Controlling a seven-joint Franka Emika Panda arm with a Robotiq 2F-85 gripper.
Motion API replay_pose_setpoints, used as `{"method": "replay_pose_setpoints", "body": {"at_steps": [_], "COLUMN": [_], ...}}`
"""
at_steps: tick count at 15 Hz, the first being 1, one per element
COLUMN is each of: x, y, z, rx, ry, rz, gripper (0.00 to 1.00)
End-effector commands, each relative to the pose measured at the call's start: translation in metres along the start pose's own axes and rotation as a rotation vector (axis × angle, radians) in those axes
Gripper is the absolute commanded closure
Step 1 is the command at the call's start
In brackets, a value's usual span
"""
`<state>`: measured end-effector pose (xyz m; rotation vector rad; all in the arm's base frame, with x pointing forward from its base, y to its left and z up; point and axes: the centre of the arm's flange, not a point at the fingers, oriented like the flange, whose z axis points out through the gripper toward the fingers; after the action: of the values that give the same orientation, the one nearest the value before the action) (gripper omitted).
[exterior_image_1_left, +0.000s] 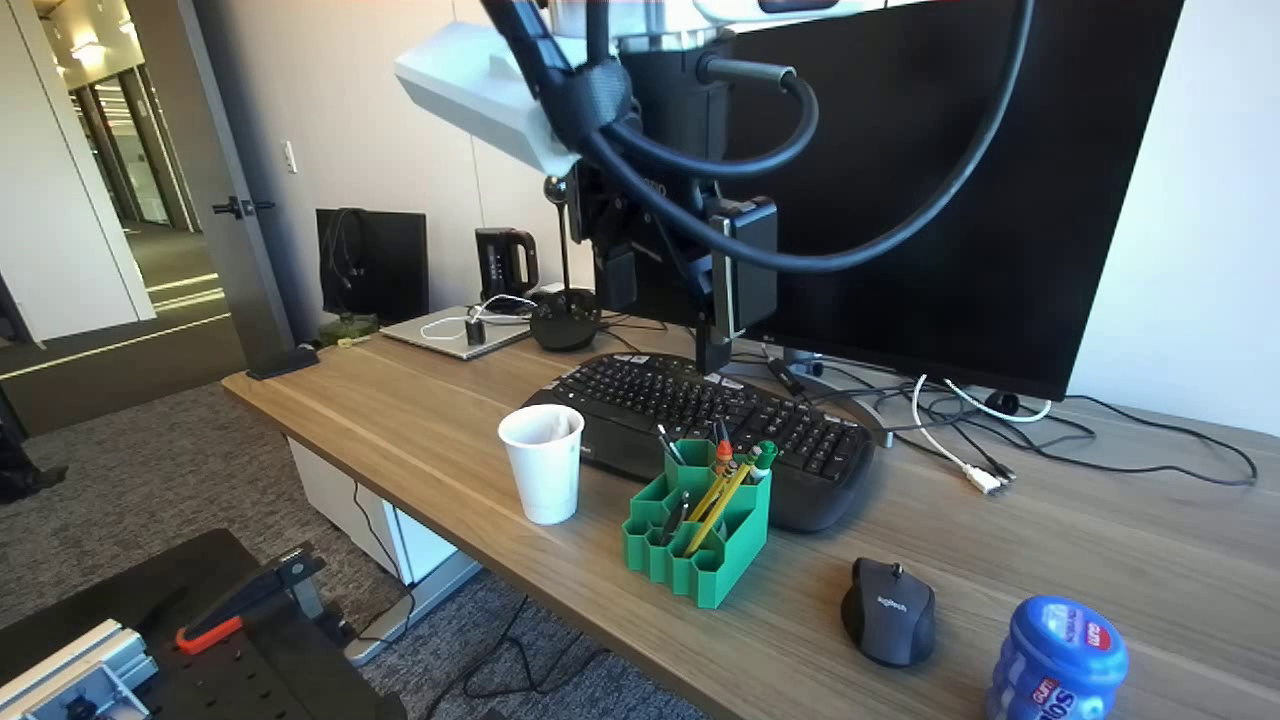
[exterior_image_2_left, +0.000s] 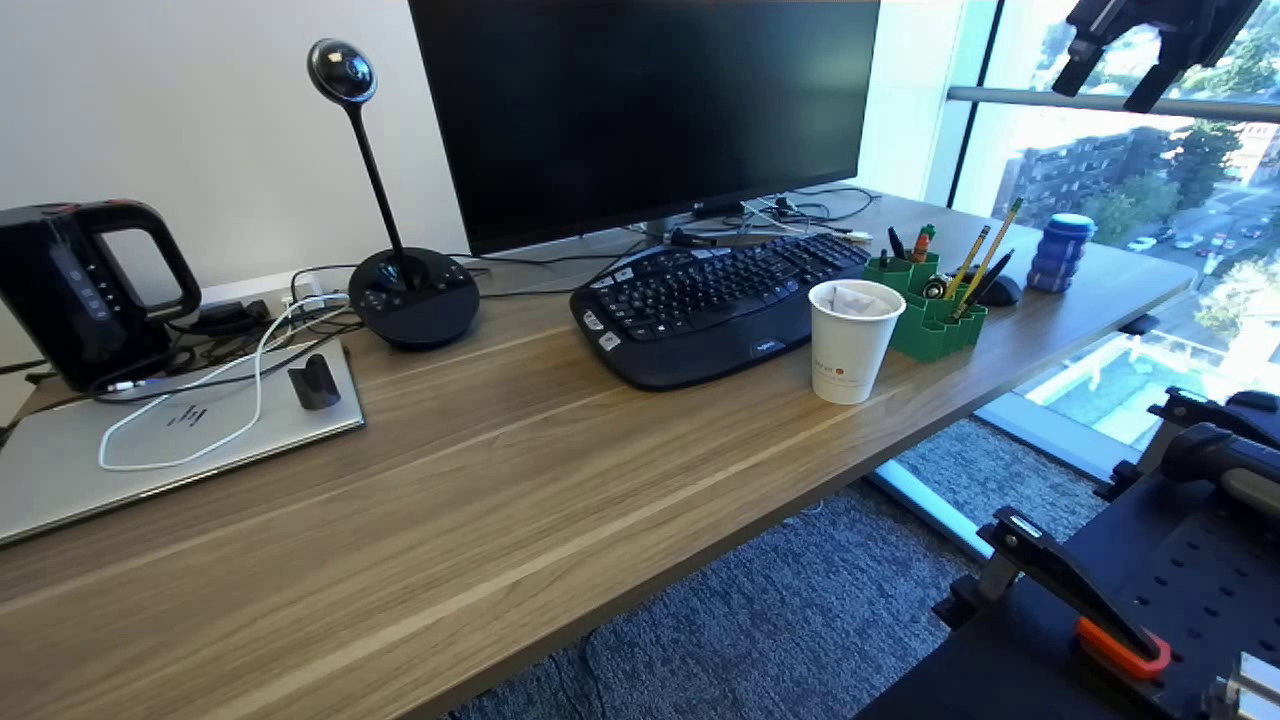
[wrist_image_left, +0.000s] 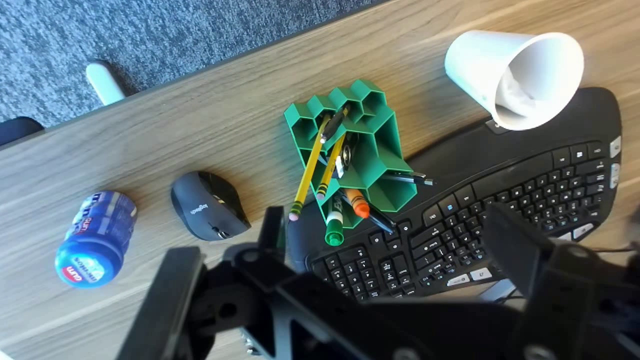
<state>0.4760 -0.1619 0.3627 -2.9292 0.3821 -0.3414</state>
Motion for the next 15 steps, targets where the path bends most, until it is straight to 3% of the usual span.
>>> {"method": "replay_pose_setpoints", "body": {"at_steps": [1,15], "x": [0.000,0.011], "y": [0.000,-0.008], "z": [0.000,0.019], "rx": [0.000,-0.034], "ry": [0.000,0.011], "rz": [0.000,-0.015], "gripper": [0.00,0.00]}}
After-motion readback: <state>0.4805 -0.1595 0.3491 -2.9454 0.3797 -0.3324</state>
